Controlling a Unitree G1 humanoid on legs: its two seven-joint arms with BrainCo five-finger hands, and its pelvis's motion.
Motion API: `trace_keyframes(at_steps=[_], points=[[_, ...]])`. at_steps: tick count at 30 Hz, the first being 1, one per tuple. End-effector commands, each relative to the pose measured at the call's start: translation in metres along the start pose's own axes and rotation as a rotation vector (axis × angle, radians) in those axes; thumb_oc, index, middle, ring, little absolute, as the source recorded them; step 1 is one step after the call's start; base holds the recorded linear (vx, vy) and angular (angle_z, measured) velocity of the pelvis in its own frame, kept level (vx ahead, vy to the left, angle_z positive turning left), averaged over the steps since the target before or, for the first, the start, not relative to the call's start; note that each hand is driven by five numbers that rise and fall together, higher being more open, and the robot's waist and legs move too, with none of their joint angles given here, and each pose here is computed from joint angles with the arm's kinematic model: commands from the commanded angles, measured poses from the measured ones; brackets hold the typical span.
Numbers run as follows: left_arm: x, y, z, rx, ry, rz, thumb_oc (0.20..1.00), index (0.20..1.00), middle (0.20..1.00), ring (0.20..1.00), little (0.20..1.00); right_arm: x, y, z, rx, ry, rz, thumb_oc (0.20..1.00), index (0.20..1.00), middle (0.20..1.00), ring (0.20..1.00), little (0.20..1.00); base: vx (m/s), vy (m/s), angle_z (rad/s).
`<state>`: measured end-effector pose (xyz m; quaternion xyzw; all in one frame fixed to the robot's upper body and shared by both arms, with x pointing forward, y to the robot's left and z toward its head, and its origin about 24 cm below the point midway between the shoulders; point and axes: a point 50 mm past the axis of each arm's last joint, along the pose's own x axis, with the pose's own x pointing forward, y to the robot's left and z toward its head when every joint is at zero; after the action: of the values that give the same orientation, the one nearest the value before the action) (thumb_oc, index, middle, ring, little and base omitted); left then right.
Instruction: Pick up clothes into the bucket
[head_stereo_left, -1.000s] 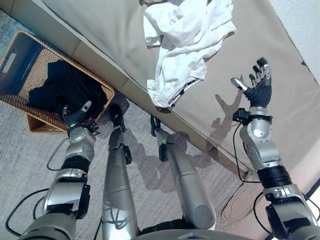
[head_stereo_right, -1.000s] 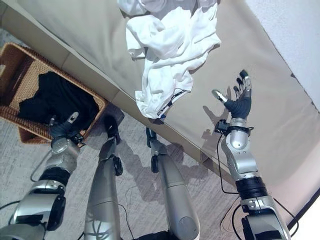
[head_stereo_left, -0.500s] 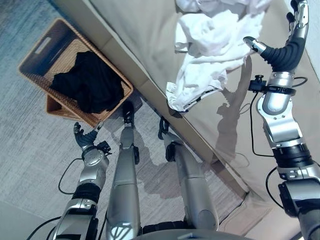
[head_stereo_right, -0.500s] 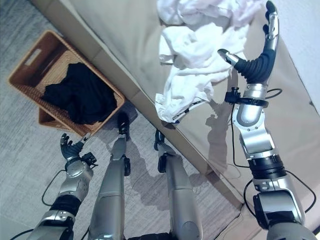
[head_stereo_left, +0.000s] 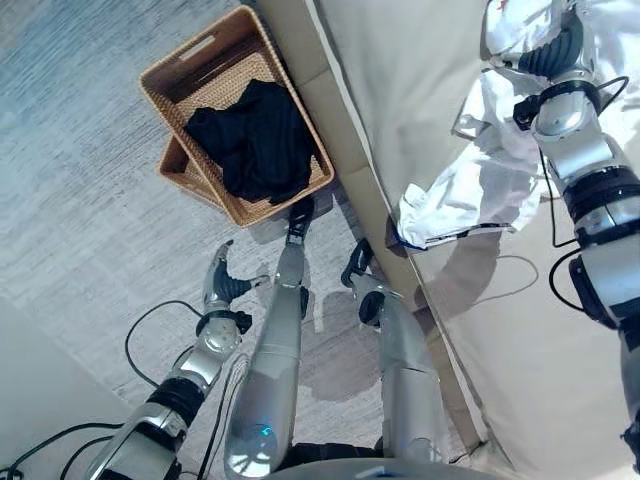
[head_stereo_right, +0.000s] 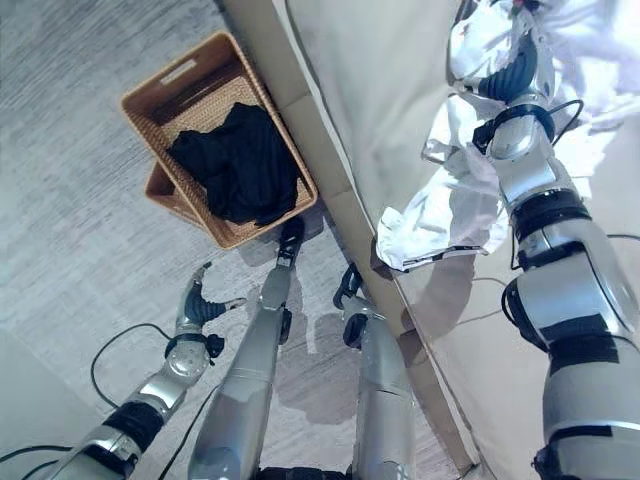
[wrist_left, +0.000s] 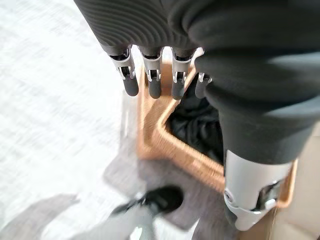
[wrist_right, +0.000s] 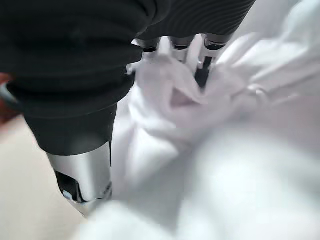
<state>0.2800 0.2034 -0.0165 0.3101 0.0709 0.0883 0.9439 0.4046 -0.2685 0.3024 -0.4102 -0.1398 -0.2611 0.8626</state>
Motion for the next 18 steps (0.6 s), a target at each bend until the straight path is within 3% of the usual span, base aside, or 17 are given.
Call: trace_keyframes(at_steps=[1, 4, 8, 9, 10, 11, 12, 18], points=[[-0.004, -0.021, 0.016, -0.036, -0.06, -0.1, 1.0, 1.0, 1.0, 1.0, 1.0, 0.007, -0.029, -0.015, -0.19, 0.042, 0.0, 1.0, 1.0, 1.0, 1.0, 1.0, 0.02, -0.001, 0.18], [-0.007, -0.03, 0.019, -0.035, -0.07, -0.142, 1.0, 1.0, 1.0, 1.0, 1.0, 0.007, -0.032, -0.019, -0.164, 0.073, -0.007, 1.0, 1.0, 1.0, 1.0, 1.0, 0.03, 0.014, 0.06], [-0.011, -0.042, 0.022, -0.029, -0.081, -0.218, 1.0, 1.0, 1.0, 1.0, 1.0, 0.007, -0.043, -0.036, -0.32, 0.168, 0.027, 1.0, 1.0, 1.0, 1.0, 1.0, 0.02, 0.005, 0.09], [-0.012, -0.046, 0.024, -0.043, -0.078, -0.232, 1.0, 1.0, 1.0, 1.0, 1.0, 0.005, -0.045, -0.043, -0.351, 0.205, 0.027, 0.627, 0.627, 0.627, 0.627, 0.627, 0.0, 0.0, 0.0], [-0.012, -0.048, 0.025, -0.044, -0.079, -0.236, 1.0, 1.0, 1.0, 1.0, 1.0, 0.004, -0.048, -0.046, -0.351, 0.223, 0.014, 0.47, 0.47, 0.47, 0.47, 0.47, 0.0, 0.0, 0.0], [-0.012, -0.048, 0.025, -0.044, -0.079, -0.237, 1.0, 1.0, 1.0, 1.0, 1.0, 0.004, -0.048, -0.046, -0.351, 0.223, 0.014, 0.366, 0.366, 0.366, 0.366, 0.366, 0.0, 0.0, 0.0], [-0.011, -0.05, 0.028, -0.054, -0.081, -0.234, 1.0, 1.0, 1.0, 1.0, 1.0, 0.004, -0.053, -0.048, -0.353, 0.231, -0.012, 0.2, 0.2, 0.2, 0.2, 0.2, 0.0, 0.0, 0.0], [-0.006, -0.049, 0.039, -0.071, -0.117, -0.198, 1.0, 1.0, 1.0, 1.0, 1.0, 0.01, -0.07, -0.032, -0.232, 0.157, -0.16, 0.2, 0.2, 0.2, 0.2, 0.2, -0.01, -0.001, 0.0]])
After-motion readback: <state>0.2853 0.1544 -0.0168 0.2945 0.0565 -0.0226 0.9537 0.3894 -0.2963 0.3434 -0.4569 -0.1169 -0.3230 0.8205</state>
